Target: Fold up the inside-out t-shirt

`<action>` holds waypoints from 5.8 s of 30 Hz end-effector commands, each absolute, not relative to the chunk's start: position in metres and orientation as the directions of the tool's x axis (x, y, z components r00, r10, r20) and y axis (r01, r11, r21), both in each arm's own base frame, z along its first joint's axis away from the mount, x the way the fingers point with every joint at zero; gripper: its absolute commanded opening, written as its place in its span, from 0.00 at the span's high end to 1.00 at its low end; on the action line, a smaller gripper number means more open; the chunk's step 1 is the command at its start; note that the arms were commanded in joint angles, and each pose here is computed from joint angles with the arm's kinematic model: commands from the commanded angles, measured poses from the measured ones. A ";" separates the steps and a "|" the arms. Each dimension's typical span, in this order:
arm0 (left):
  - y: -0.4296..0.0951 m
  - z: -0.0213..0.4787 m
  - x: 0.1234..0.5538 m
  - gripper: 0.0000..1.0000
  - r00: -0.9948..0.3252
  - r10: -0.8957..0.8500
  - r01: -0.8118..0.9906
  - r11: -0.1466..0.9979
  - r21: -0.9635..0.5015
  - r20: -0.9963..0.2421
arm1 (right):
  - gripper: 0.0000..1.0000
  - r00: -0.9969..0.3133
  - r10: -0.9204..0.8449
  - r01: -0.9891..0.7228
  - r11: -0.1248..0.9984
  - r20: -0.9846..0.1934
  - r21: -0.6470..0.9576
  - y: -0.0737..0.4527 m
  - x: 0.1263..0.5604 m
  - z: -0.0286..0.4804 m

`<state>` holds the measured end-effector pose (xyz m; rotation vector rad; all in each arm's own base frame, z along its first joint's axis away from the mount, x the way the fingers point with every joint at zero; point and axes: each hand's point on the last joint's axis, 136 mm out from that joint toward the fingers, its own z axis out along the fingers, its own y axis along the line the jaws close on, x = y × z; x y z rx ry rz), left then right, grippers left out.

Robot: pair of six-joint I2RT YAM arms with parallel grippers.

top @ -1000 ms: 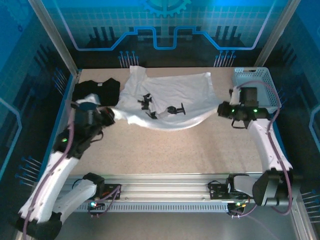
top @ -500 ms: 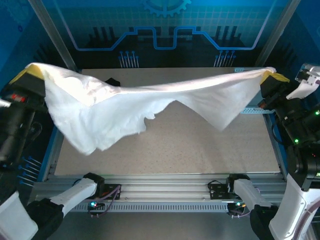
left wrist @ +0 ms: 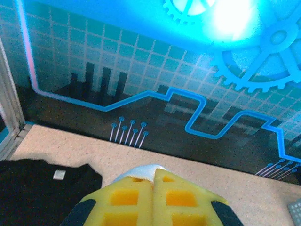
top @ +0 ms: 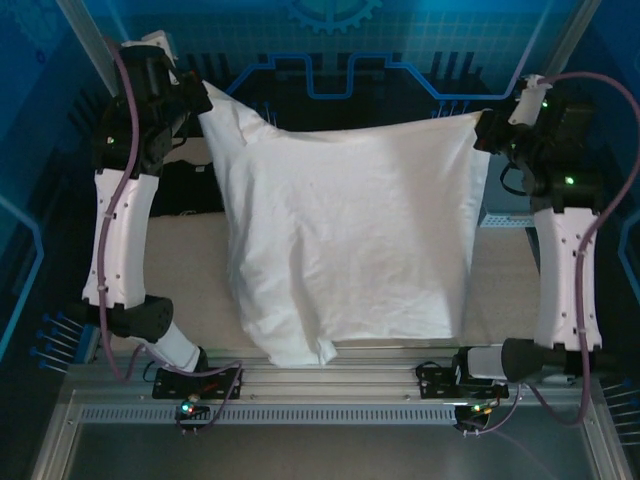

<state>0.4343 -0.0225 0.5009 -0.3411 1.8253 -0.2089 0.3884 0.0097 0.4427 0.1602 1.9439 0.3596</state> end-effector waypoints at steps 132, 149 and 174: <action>-0.090 0.049 0.457 0.20 -0.797 -0.492 -0.303 0.827 -0.473 -0.350 | 0.47 -0.936 0.077 0.032 0.991 -0.343 0.134 0.044 0.435 0.086; -0.038 0.033 0.398 0.20 -0.739 -0.588 -0.442 0.792 -0.421 -0.329 | 0.46 -0.930 0.086 0.043 0.991 -0.358 0.124 0.039 0.431 0.100; -0.083 0.102 0.353 0.19 -0.751 -0.539 -0.283 0.785 -0.551 -0.382 | 0.44 -0.913 0.261 0.187 0.951 -0.312 0.248 0.033 0.293 0.108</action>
